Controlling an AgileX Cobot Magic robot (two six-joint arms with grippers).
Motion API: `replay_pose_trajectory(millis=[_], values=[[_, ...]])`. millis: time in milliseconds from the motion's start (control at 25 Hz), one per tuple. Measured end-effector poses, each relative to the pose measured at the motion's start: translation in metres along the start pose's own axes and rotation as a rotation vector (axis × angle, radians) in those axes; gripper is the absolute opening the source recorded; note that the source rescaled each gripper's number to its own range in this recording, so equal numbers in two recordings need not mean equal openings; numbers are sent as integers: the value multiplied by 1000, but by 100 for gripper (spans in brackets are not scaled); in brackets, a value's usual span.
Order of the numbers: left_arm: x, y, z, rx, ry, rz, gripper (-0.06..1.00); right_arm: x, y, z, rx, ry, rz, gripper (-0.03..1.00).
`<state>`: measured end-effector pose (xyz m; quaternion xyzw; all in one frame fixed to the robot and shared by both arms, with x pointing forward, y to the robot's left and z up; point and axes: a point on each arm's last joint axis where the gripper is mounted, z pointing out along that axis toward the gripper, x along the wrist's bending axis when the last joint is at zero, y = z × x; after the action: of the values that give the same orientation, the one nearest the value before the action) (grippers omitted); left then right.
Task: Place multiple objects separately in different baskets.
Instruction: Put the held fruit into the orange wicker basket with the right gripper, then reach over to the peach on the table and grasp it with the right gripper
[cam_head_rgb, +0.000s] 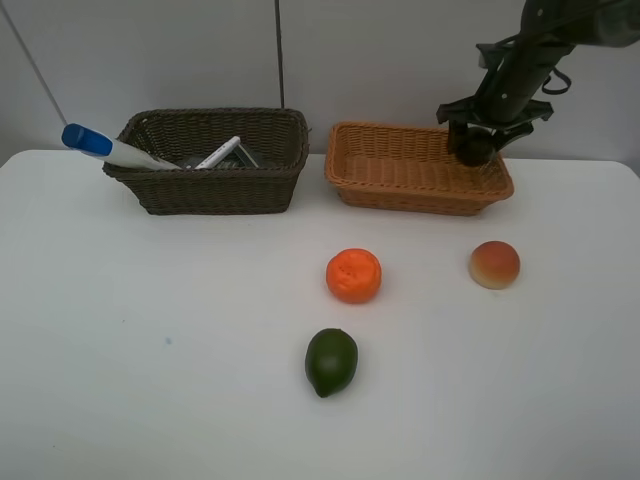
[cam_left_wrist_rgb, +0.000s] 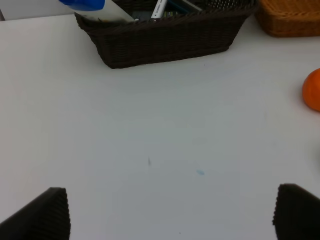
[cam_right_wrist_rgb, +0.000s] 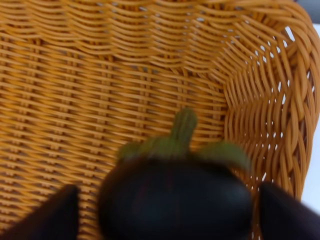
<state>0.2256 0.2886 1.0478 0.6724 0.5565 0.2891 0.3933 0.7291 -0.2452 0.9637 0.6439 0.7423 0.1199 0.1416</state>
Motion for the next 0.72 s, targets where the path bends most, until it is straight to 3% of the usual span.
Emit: replay_pose_trajectory(millis=[80,160,400,560,720], values=[[0,0,0,0,0,0,100,3,1,-1,-3,-6,-14,84],[0,0,0,0,0,0,100,5,-1,-1,14,-6,-18,94],[0,0,0,0,0,0,100,8,-14,-25,166,21,4,100],[0,0,0,0,0,0,100,12,-12,-60,136,88,40,100],[0,0,0,0,0,0,100,11,-21,-82,125,81,36,100]])
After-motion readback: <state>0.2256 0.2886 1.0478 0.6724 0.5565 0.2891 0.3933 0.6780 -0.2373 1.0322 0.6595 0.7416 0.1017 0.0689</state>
